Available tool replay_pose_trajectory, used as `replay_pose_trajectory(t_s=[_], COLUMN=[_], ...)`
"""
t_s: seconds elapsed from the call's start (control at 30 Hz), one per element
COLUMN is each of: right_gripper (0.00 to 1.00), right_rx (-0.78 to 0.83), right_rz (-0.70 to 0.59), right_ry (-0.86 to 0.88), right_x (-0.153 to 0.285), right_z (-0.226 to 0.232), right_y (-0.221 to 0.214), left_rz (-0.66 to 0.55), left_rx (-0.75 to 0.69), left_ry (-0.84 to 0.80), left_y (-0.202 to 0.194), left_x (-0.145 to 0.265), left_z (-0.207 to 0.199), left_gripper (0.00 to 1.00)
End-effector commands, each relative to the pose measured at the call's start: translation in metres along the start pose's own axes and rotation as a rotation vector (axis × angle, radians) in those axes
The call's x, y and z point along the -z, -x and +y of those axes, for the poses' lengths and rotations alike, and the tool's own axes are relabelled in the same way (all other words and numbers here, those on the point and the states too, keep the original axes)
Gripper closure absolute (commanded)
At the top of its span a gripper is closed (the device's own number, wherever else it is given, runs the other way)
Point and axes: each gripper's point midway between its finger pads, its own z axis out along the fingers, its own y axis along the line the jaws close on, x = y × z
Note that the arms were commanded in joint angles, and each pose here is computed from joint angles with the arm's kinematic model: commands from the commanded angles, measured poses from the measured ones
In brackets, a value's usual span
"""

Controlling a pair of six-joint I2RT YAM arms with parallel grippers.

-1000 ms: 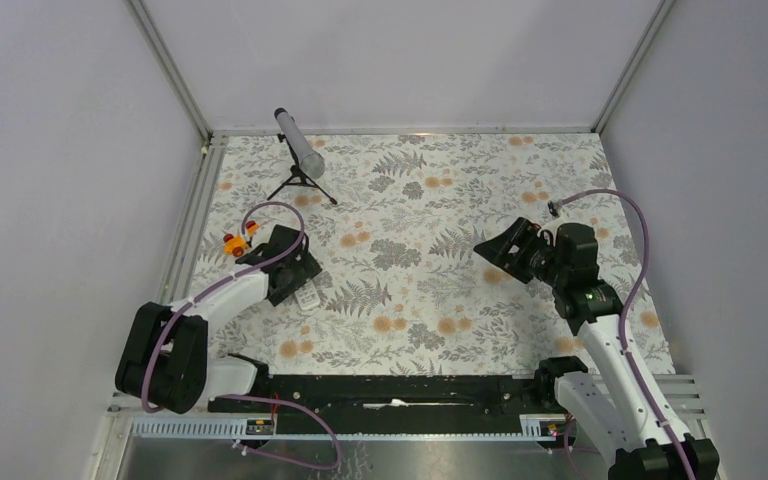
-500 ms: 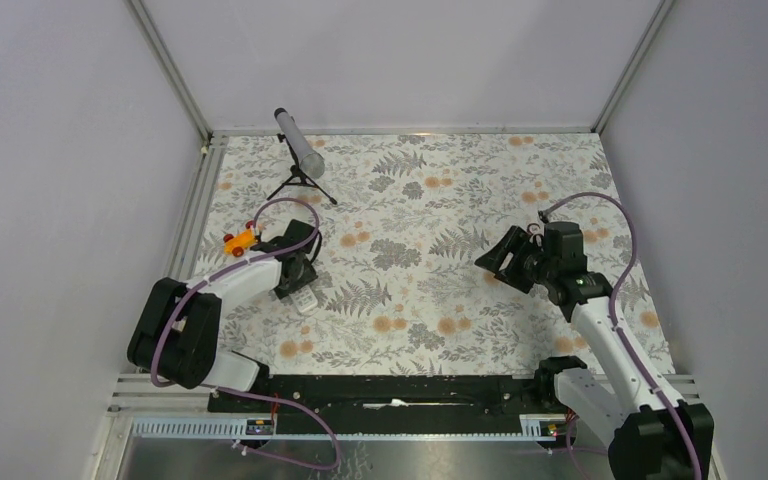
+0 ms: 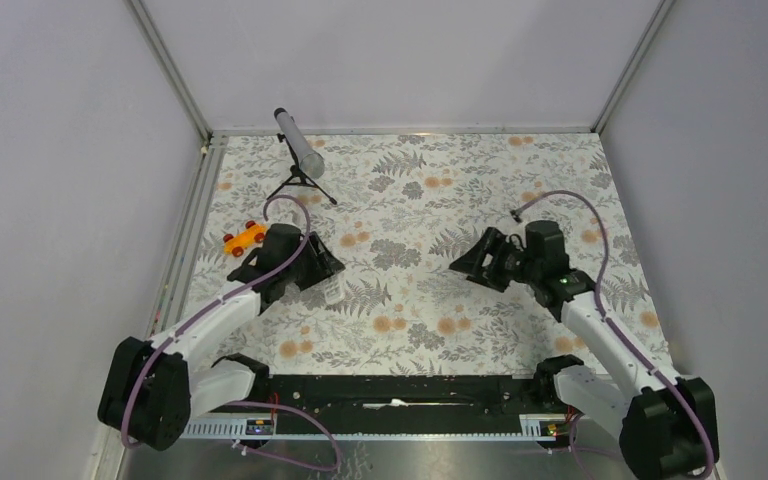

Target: Load the batteries into the remote control

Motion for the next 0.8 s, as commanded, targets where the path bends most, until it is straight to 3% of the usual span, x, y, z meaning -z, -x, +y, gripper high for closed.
replay_pose_trajectory(t_s=[0.0, 0.23, 0.5, 0.77], right_gripper=[0.27, 0.23, 0.09, 0.12], right_rx=[0.05, 0.104, 0.091, 0.113], right_rz=[0.069, 0.146, 0.155, 0.212], right_ry=[0.304, 0.601, 0.641, 0.65], right_x=[-0.012, -0.011, -0.021, -0.036], right_z=[0.088, 0.178, 0.184, 0.192], right_y=[-0.022, -0.063, -0.077, -0.098], left_rz=[0.038, 0.044, 0.079, 0.101], left_rx=[-0.098, -0.086, 0.087, 0.134], left_ry=[-0.456, -0.659, -0.85, -0.92], left_y=[0.001, 0.0, -0.006, -0.005], left_x=[0.041, 0.083, 0.105, 0.117], left_z=[-0.091, -0.127, -0.147, -0.16], left_gripper=[0.75, 0.75, 0.75, 0.75])
